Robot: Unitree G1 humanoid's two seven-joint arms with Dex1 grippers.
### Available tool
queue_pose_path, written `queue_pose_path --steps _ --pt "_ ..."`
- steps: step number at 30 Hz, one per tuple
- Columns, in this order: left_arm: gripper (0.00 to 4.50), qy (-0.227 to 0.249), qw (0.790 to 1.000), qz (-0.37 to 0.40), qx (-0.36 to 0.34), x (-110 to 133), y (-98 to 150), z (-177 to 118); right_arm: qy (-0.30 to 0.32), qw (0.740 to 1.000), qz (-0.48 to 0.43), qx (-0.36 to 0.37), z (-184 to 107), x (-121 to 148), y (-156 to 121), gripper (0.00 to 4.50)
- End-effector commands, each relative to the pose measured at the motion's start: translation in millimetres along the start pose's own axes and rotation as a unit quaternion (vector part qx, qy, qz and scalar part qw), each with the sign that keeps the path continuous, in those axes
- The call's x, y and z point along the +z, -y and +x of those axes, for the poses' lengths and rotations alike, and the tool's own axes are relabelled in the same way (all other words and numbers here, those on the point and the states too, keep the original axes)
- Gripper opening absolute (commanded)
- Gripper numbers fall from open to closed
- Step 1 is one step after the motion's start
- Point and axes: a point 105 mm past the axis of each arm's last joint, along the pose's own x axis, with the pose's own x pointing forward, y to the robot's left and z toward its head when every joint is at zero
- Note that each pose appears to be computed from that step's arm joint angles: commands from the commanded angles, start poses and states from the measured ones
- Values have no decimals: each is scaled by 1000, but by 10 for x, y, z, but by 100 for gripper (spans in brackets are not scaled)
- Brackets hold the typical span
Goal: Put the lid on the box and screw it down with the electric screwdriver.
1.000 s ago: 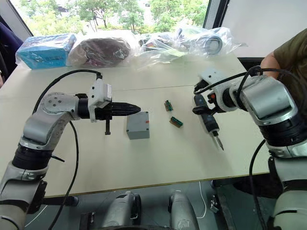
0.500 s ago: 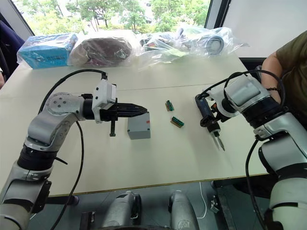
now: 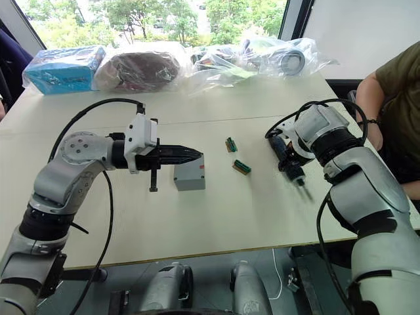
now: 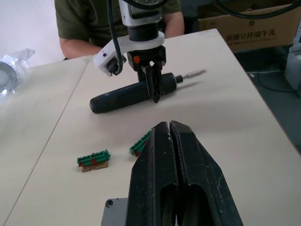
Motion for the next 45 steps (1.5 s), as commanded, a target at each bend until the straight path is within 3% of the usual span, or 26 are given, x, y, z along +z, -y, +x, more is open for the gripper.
queue_pose_path --steps 1,3,6,11,13,17,21,24,31,45 --pt "0 0 1000 18 15 56 -55 -64 23 1000 -2 8 -64 106 -28 190" --pt "0 -10 1000 16 18 2 -85 -83 45 999 -7 -5 -168 181 17 190" --pt "0 -42 999 15 23 -158 -159 -132 147 987 -60 -34 -556 504 24 190" --pt "0 -62 998 -6 24 -343 -229 -188 359 924 -129 26 -1124 960 -443 190" --pt "0 -59 998 -18 24 -375 -246 -198 402 906 -124 53 -1233 1006 -592 190" --pt "0 -78 996 -30 14 -501 -242 -196 606 779 -152 61 -1624 1189 -1057 190" --pt "0 -95 995 -40 9 -660 -226 -142 685 710 -119 114 -1642 1174 -1407 190" --pt "0 -100 994 -48 7 -746 -207 -110 718 678 -120 102 -1570 1176 -1563 190" --pt "0 -111 992 -58 16 -898 -252 -57 744 650 -115 102 -1371 1089 -1706 190" --pt "0 -132 990 -53 10 -1027 -243 -65 737 656 -109 117 -1170 911 -1855 190"
